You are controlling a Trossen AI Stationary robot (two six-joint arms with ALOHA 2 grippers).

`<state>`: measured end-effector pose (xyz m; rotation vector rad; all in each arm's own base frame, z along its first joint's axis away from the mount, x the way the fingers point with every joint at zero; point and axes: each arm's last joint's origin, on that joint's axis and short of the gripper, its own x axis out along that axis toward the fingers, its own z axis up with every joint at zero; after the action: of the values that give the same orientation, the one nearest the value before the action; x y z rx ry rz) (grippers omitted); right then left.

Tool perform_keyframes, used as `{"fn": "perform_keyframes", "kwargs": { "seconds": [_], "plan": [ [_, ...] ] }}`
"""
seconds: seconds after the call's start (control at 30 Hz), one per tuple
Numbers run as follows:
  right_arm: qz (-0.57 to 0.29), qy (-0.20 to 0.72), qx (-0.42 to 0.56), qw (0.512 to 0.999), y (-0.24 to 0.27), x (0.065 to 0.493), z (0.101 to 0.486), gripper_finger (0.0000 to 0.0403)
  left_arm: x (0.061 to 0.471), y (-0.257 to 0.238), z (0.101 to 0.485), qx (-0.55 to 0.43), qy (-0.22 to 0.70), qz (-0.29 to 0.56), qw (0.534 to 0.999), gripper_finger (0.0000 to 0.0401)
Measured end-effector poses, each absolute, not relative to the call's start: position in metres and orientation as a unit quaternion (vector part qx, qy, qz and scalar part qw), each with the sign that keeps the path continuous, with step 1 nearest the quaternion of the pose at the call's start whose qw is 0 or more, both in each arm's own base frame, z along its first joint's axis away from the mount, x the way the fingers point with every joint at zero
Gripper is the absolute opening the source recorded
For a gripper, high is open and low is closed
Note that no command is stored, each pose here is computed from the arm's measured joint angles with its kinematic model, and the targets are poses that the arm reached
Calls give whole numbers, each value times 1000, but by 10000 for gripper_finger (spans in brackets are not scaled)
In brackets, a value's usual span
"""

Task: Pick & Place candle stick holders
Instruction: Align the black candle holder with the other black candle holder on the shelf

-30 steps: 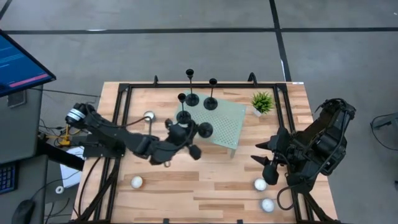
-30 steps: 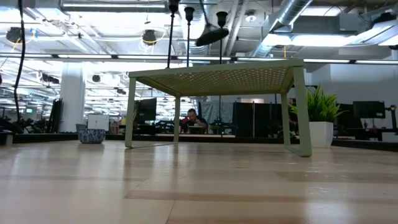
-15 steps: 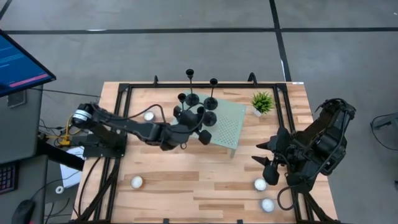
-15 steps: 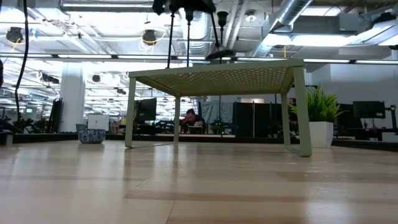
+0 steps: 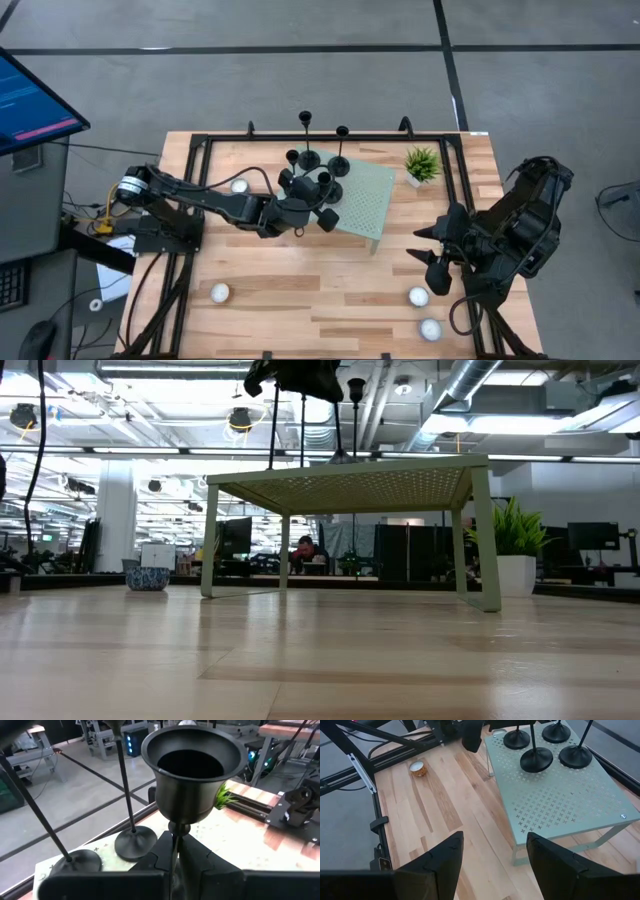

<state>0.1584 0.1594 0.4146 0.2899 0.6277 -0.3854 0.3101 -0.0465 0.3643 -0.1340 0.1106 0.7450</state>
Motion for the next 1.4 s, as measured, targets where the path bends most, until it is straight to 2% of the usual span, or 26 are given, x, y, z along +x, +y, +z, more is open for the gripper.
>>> {"fn": "perform_keyframes", "kwargs": {
  "seconds": [0.97,1.4],
  "plan": [
    [-187,306,141,923,159,158,415,209,316,-34,356,-74,78,352,930,13],
    [-188,308,138,922,159,158,414,209,307,-33,372,-94,65,333,936,12]
  ]
}}
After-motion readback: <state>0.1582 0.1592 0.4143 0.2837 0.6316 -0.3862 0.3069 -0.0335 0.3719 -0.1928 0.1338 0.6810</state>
